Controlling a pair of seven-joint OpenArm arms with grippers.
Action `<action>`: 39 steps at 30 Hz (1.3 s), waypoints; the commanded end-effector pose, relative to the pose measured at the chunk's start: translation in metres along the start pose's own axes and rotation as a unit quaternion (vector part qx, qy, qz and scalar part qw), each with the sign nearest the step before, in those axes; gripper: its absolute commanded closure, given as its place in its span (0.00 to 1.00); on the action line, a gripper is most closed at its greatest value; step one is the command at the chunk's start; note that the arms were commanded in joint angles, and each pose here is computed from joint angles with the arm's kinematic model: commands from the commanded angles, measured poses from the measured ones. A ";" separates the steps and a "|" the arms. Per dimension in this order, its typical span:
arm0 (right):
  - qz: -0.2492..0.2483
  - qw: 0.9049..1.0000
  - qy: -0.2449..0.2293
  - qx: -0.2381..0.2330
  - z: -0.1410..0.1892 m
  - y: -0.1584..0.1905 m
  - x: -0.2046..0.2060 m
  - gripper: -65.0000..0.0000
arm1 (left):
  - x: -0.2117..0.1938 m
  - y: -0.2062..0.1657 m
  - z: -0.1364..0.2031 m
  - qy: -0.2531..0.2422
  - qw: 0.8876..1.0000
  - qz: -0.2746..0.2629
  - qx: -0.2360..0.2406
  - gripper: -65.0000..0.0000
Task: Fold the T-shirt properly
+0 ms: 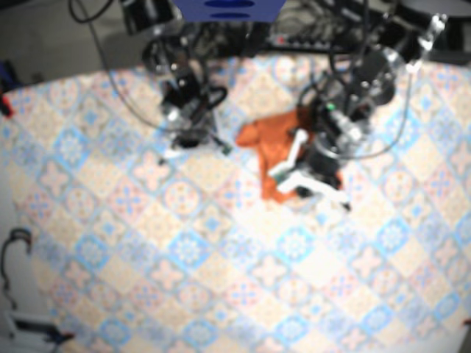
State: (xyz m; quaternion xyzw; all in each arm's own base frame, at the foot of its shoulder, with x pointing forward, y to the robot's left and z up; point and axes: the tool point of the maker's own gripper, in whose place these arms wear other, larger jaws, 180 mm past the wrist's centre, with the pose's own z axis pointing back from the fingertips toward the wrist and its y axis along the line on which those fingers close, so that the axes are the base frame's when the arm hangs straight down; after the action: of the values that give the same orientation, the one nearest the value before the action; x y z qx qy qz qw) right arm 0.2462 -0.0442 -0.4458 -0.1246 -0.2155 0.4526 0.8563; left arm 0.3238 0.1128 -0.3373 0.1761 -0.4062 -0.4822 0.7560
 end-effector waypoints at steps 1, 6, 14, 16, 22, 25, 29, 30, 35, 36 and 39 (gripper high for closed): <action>-0.010 1.000 -0.018 -0.015 0.009 -0.008 0.008 0.94 | -0.017 0.016 0.009 0.023 1.000 0.005 0.011 1.00; -0.053 0.998 0.004 -0.020 0.027 -0.004 -0.028 0.94 | -0.091 0.013 0.052 0.088 0.992 0.088 -0.022 1.00; -0.090 0.992 0.092 0.016 0.046 0.043 -0.112 0.94 | -0.188 -0.032 0.128 0.177 0.954 0.226 -0.082 1.00; -0.095 0.988 0.116 0.030 0.055 0.059 -0.133 0.94 | -0.201 -0.047 0.146 0.197 0.942 0.251 -0.101 1.00; -0.108 0.969 0.202 0.088 0.085 0.118 -0.203 0.94 | -0.234 -0.104 0.193 0.260 0.897 0.315 -0.168 1.00; -0.105 0.958 0.239 0.123 0.103 0.149 -0.229 0.94 | -0.270 -0.141 0.214 0.318 0.853 0.369 -0.187 1.00; -0.145 0.934 0.269 0.184 0.120 0.199 -0.265 0.94 | -0.337 -0.183 0.227 0.371 0.802 0.437 -0.167 1.00; -0.167 0.926 0.273 0.201 0.123 0.213 -0.273 0.94 | -0.349 -0.194 0.226 0.376 0.797 0.443 -0.165 1.00; -0.356 0.852 0.287 0.255 0.128 0.287 -0.323 0.94 | -0.398 -0.255 0.230 0.403 0.771 0.469 -0.154 1.00; -0.397 0.831 0.292 0.259 0.127 0.304 -0.333 0.94 | -0.403 -0.272 0.231 0.409 0.761 0.479 -0.153 1.00; -0.475 0.781 0.309 0.263 0.132 0.345 -0.356 0.94 | -0.406 -0.298 0.219 0.410 0.753 0.493 -0.147 1.00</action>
State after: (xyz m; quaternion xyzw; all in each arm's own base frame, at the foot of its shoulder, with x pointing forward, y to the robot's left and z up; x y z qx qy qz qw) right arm -0.2244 -0.1429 -0.5718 0.0913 0.1297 -0.0431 0.9864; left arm -0.1199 0.3462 -0.5849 0.0185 0.0193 0.0259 0.9993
